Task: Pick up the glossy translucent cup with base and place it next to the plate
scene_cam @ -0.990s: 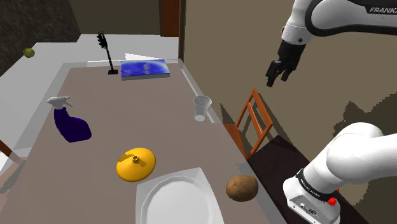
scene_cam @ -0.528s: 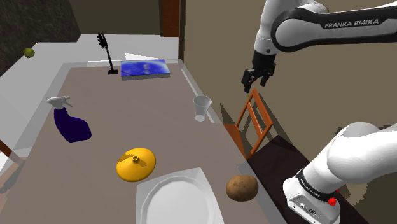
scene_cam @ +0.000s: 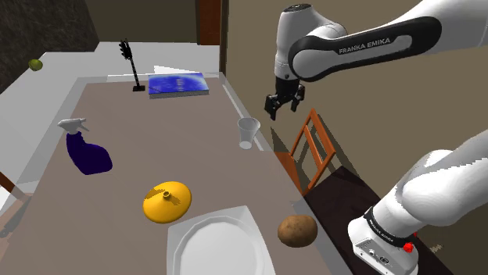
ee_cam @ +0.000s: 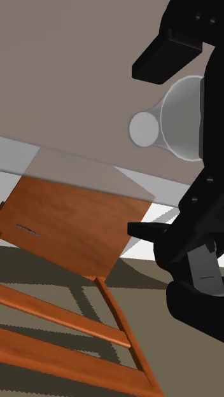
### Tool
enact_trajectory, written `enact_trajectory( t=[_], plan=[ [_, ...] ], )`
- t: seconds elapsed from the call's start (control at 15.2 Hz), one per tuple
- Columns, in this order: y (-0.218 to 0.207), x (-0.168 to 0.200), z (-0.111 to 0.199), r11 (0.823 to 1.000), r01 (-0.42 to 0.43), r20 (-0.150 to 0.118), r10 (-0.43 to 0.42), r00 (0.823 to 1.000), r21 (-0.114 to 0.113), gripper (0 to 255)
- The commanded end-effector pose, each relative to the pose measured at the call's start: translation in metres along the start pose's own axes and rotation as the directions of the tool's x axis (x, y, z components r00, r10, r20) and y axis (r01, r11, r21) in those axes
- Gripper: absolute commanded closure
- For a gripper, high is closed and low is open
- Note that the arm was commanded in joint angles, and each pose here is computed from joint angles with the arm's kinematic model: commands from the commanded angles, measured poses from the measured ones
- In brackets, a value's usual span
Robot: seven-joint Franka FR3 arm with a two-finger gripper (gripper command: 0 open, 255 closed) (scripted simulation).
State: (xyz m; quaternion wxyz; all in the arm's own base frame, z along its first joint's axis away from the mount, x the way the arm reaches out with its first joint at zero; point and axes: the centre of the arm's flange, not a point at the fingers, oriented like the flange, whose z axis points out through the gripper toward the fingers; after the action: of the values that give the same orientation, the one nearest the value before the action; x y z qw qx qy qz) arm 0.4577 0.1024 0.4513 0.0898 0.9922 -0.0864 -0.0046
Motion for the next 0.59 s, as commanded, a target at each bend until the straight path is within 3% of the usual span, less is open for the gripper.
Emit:
enact_trajectory(
  t=[0.0, 0.53],
  plan=[
    [-0.019, 0.015, 0.011, 1.0, -0.012, -0.004, 0.012, 1.0, -0.016, 0],
    [-0.096, 0.082, 0.058, 0.995, -0.056, -0.019, 0.055, 0.998, -0.083, 0]
  ],
)
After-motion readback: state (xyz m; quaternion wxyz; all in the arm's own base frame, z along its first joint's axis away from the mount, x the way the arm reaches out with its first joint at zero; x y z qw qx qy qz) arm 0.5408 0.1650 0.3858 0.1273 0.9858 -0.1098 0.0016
